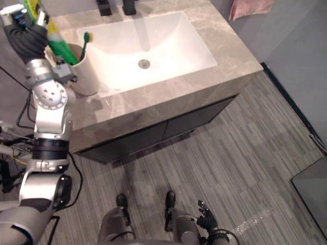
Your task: Organize washtable
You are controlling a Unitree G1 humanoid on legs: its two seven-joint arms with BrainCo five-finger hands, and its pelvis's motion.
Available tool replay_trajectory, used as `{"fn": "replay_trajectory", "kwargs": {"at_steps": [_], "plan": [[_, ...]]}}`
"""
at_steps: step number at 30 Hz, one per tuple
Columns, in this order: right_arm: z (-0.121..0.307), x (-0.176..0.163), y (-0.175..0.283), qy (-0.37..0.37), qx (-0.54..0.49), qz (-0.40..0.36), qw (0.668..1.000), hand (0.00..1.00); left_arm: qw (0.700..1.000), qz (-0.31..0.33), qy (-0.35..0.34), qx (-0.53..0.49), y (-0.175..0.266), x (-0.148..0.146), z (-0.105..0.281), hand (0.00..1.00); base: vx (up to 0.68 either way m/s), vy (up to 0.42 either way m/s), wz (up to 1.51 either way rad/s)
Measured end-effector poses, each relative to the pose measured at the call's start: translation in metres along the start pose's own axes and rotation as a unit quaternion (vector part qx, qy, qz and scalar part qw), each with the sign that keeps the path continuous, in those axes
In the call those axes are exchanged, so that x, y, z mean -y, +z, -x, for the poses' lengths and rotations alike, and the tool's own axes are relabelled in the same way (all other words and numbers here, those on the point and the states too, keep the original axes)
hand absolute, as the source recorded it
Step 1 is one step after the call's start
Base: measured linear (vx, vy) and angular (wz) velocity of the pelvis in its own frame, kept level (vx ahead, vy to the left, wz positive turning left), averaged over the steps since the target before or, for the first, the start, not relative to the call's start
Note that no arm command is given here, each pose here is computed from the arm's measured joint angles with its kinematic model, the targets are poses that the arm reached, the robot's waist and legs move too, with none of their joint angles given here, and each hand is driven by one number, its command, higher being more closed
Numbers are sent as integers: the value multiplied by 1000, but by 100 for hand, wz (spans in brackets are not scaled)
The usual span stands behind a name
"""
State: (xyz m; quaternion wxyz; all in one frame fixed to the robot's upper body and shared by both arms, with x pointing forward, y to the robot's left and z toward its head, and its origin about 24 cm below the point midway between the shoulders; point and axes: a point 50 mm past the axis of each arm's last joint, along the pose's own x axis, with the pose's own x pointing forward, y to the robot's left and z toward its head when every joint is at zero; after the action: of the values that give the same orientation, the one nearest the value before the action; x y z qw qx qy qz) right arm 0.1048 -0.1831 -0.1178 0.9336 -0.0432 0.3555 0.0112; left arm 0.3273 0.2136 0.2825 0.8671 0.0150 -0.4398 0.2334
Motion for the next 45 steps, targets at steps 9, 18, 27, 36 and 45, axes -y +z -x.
{"fn": "replay_trajectory", "kwargs": {"at_steps": [9,18,27,36,45], "plan": [[-1,1,2,0,4,-5,1000,0,1000,0,1,1,-1,-3,3,100,1,2,-3],[-4,1,7,2,11,-3,1000,0,1000,10,3,-16,-6,-3,9,100,-1,1,0],[-4,1,7,1,11,-7,1000,0,1000,16,4,-23,-8,-1,11,100,0,0,0],[-8,-7,16,9,27,-12,1000,0,1000,15,4,-25,-9,-2,12,100,-2,6,-3],[-8,-14,16,18,28,-14,999,0,1000,17,3,-26,-9,-1,13,0,3,3,0]]}}
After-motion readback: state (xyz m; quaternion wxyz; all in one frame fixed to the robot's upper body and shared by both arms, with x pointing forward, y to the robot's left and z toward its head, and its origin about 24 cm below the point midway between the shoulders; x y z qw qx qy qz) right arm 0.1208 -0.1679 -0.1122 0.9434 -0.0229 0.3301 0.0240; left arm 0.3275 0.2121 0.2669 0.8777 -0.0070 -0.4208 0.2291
